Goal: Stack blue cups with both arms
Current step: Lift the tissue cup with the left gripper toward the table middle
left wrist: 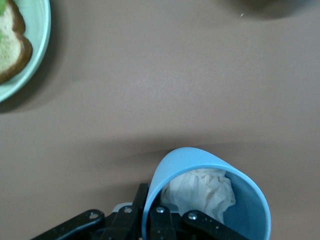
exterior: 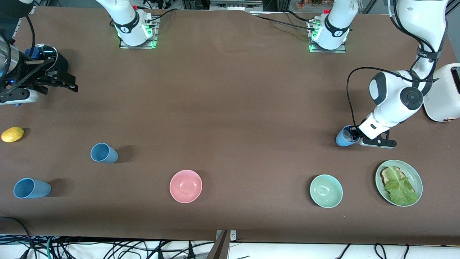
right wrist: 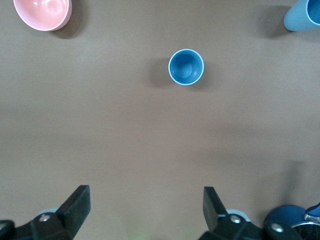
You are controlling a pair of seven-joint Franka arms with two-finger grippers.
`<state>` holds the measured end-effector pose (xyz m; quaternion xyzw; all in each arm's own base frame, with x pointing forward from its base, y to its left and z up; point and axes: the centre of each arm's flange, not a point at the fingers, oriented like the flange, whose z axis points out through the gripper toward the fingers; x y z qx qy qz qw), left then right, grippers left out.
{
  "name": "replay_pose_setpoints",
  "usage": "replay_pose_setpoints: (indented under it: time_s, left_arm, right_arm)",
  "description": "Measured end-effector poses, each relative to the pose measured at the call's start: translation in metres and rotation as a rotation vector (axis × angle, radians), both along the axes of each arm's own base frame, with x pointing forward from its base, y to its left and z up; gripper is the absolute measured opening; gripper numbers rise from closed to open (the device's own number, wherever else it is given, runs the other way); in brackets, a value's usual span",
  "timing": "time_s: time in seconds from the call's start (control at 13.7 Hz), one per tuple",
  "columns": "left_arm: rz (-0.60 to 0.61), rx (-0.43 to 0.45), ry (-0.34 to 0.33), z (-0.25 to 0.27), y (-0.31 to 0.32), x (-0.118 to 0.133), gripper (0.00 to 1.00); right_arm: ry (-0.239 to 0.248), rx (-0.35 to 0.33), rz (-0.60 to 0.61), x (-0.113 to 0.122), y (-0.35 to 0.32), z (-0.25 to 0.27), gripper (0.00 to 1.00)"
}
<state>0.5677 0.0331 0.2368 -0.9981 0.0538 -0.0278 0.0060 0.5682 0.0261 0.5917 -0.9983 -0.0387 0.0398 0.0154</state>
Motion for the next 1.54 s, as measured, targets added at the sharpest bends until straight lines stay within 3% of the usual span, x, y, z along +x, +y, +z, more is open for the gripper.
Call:
replay_pose_setpoints:
  time_s: [0.37,0.8,1.24,1.54]
  left_arm:
    - [-0.019,0.001,-0.011,0.008,0.000,0.005,0.05]
    - [-0.042,-0.019,0.081,0.124,-0.011,0.044,0.05]
    - [-0.072,-0.022,0.091,0.194,-0.027,0.063,0.05]
    - [-0.042,-0.025,0.090,0.223,-0.076,0.066,0.05]
  right_arm:
    - [0.000,0.000,0.000,0.000,0.000,0.000,1.00]
    - [0.000,0.000,0.000,0.000,0.000,0.000,1.00]
    - [0.000,0.000,0.000,0.000,0.000,0.000,1.00]
    - [0.000,0.000,0.000,0.000,0.000,0.000,1.00]
